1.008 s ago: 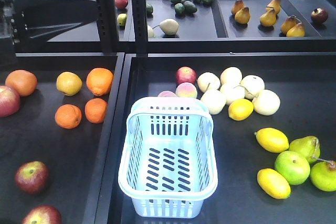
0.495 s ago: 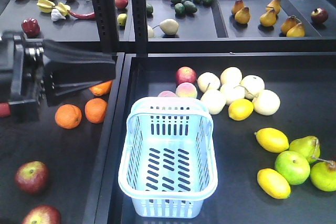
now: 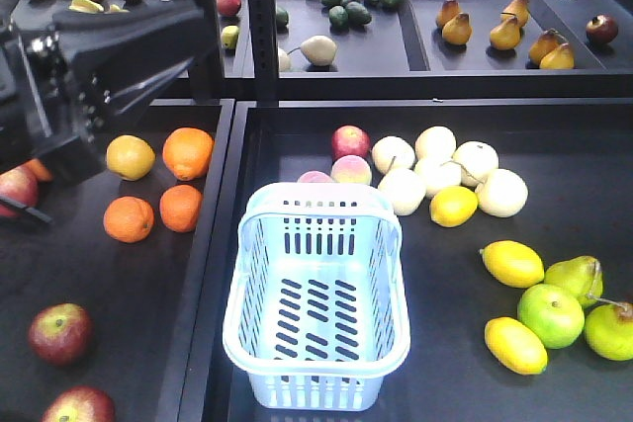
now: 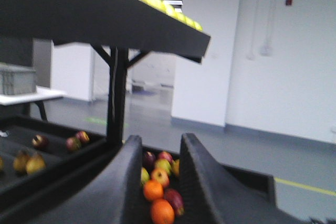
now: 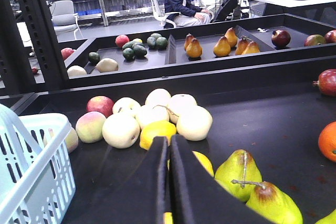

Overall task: Pick three apples into basket with both arms
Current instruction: 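Swing the left gripper over the basket handle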

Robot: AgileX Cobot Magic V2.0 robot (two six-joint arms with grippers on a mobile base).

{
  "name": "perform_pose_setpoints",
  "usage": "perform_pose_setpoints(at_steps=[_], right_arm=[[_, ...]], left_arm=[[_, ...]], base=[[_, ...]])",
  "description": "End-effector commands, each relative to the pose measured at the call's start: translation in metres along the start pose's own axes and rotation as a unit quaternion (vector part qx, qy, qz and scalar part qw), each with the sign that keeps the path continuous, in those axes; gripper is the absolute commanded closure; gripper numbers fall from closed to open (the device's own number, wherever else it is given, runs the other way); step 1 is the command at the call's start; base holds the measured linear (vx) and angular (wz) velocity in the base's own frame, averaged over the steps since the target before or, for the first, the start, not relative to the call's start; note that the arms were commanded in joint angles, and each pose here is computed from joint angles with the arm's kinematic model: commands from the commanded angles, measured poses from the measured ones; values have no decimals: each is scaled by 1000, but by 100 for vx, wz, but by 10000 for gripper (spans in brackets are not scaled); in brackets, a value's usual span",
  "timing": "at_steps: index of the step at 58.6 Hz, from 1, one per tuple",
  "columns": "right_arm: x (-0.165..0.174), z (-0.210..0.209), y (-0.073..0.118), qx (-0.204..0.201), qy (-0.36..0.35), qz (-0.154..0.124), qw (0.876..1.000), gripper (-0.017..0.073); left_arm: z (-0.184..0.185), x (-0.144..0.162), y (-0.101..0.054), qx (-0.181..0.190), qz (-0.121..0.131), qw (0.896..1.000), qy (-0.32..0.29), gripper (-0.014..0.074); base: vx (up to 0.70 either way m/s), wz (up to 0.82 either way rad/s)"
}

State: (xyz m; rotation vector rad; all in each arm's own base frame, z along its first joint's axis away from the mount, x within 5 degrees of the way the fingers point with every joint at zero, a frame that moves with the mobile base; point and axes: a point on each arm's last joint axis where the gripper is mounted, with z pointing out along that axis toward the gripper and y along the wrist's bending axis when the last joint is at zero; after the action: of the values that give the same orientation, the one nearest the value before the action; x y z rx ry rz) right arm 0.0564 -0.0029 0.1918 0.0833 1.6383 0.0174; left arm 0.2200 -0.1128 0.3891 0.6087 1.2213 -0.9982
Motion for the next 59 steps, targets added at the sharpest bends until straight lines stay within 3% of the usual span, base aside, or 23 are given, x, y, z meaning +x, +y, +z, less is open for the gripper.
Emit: perform_pose_setpoints(at_steps=[1,5,13,19,23,31,37,48,59], right_arm=[[-3,0,1,-5,-36,-4,999,564],[-3,0,1,-5,-36,-4,999,564],[-3,0,1,-5,-36,-4,999,564],[-3,0,1,-5,-36,-4,999,564],[-3,0,1,-5,-36,-4,999,564],[-3,0,1,-5,-36,-4,999,564],[-3,0,1,-5,-36,-4,999,564],[-3,0,1,-5,-36,-4,999,564],[-3,0,1,-5,-36,-4,999,564]], left_arm=[[5,-23,-14,-33,17,997,-67,408],[8,-25,-22,-66,33,995,-66,408],[15,-26,-47,-138,111,984,-7,408],[20,-26,-65,-150,172,970,79,408],[21,-26,-69,-147,199,961,123,410],[19,-27,-68,-155,177,960,155,424],[20,-36,-70,-156,154,964,148,449],[31,-63,-72,-157,149,967,137,549],[55,-60,-63,-161,133,955,213,580]], base=[[0,0],[0,0],[0,0],[0,0],[0,0],[0,0],[0,0],[0,0],[0,0]])
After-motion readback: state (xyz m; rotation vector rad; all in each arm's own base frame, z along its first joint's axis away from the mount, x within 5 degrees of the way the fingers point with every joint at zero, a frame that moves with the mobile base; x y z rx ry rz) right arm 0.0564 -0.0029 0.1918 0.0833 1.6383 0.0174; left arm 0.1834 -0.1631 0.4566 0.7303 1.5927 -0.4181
